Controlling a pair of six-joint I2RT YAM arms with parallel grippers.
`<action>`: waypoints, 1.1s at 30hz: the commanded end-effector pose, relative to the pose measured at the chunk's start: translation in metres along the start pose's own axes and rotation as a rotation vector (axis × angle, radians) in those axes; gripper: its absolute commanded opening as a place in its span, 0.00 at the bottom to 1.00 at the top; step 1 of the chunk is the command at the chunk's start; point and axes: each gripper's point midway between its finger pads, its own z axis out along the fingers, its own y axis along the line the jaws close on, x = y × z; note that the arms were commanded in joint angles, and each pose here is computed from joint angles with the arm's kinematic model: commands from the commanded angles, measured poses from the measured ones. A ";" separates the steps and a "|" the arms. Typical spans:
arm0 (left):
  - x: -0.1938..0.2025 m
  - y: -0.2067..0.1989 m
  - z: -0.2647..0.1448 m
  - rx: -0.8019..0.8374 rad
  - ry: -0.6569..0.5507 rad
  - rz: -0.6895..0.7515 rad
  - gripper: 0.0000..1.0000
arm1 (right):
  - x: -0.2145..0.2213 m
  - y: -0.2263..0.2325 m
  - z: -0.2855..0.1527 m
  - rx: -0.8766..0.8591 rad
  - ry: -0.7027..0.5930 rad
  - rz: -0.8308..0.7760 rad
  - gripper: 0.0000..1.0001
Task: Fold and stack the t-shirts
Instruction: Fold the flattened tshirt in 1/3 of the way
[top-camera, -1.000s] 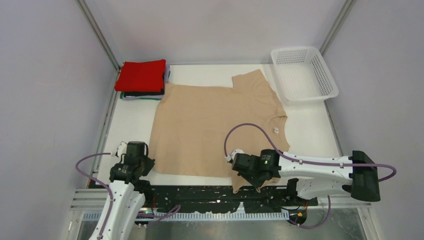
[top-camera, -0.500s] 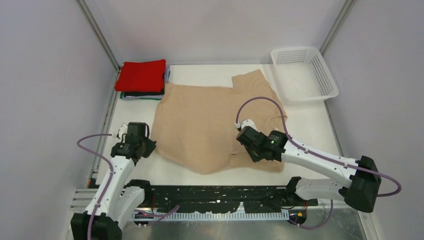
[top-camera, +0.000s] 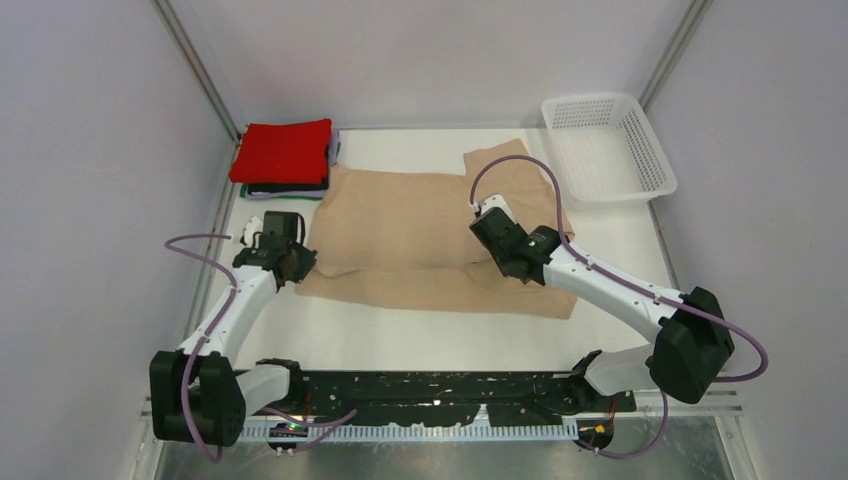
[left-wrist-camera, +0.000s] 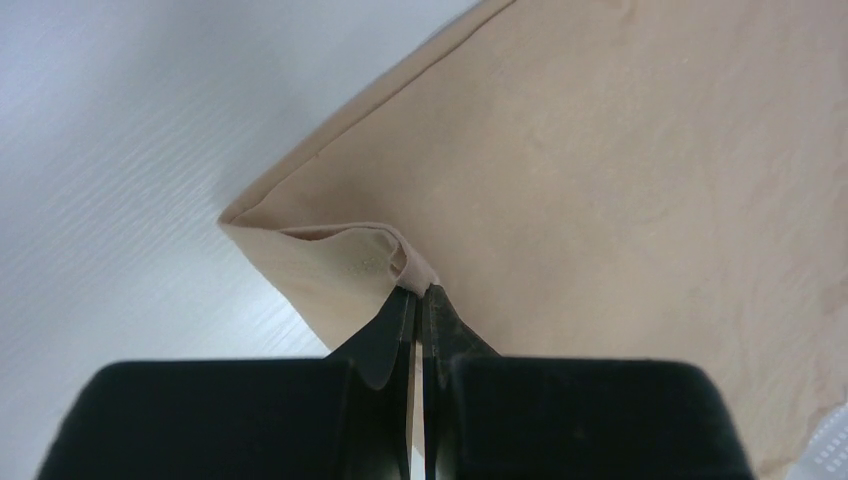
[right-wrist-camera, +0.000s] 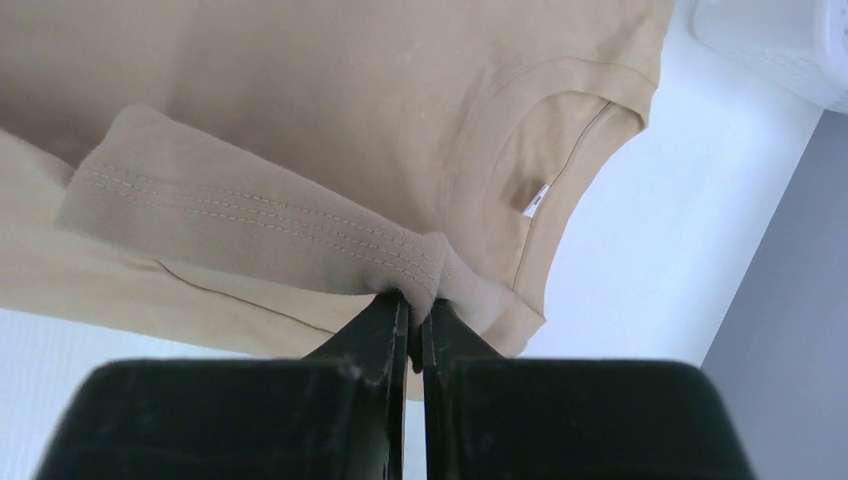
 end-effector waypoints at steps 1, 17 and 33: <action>-0.027 -0.033 0.009 0.066 -0.076 -0.007 0.00 | -0.042 -0.017 0.006 0.043 -0.102 0.040 0.05; -0.035 -0.041 0.059 -0.027 -0.020 0.008 0.78 | -0.078 -0.034 0.079 0.130 -0.051 0.071 0.41; -0.024 -0.085 -0.008 0.299 0.064 0.163 1.00 | -0.068 -0.062 0.051 0.071 -0.147 0.385 0.96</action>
